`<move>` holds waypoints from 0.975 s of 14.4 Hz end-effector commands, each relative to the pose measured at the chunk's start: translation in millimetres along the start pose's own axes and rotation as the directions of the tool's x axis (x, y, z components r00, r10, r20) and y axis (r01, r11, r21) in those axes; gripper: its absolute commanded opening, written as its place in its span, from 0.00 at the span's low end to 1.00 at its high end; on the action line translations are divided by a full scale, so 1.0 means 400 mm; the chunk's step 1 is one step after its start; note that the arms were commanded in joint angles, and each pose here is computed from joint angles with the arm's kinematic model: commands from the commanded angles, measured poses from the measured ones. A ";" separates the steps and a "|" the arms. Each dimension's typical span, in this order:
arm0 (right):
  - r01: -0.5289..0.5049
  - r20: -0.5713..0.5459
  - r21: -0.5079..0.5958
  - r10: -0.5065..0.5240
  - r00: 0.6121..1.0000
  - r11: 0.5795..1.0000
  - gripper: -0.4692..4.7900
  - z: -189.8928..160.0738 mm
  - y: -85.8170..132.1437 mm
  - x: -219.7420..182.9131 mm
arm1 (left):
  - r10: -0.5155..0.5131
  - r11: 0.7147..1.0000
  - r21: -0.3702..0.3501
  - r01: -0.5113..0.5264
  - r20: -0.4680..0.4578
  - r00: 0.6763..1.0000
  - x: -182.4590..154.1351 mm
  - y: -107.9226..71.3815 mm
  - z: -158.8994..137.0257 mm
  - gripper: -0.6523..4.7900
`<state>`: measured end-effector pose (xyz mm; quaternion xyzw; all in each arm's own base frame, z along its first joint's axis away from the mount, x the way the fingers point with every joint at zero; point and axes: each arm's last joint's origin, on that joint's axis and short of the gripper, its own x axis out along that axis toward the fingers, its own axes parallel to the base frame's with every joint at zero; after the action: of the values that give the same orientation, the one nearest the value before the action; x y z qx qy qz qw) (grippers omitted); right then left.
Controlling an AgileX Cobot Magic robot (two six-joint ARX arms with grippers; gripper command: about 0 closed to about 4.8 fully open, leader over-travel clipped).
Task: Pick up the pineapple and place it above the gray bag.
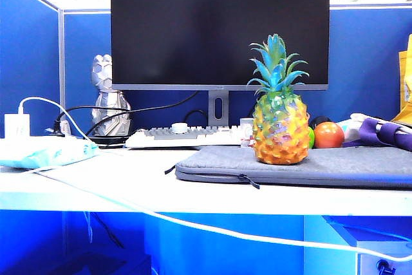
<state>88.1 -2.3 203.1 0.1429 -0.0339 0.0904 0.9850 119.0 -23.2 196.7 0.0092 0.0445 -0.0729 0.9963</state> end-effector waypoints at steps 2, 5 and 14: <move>0.011 -0.050 0.022 -0.010 0.999 1.000 0.08 -0.052 -0.019 0.009 | -0.081 0.994 0.073 0.080 0.012 0.997 0.001 -0.006 -0.003 0.11; 0.011 -0.043 0.027 -0.009 0.999 1.000 0.08 -0.054 -0.020 0.010 | -0.096 0.993 0.074 0.093 0.031 0.995 0.001 -0.007 0.002 0.17; 0.037 -0.023 0.015 -0.037 0.999 0.999 0.08 -0.051 -0.022 0.010 | -0.109 0.993 0.066 0.102 0.103 0.989 -0.001 -0.008 0.020 0.18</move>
<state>95.0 -3.8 177.8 0.1535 -0.0074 0.0743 0.9853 119.0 -26.3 200.8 0.0373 0.0040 -0.1250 0.9914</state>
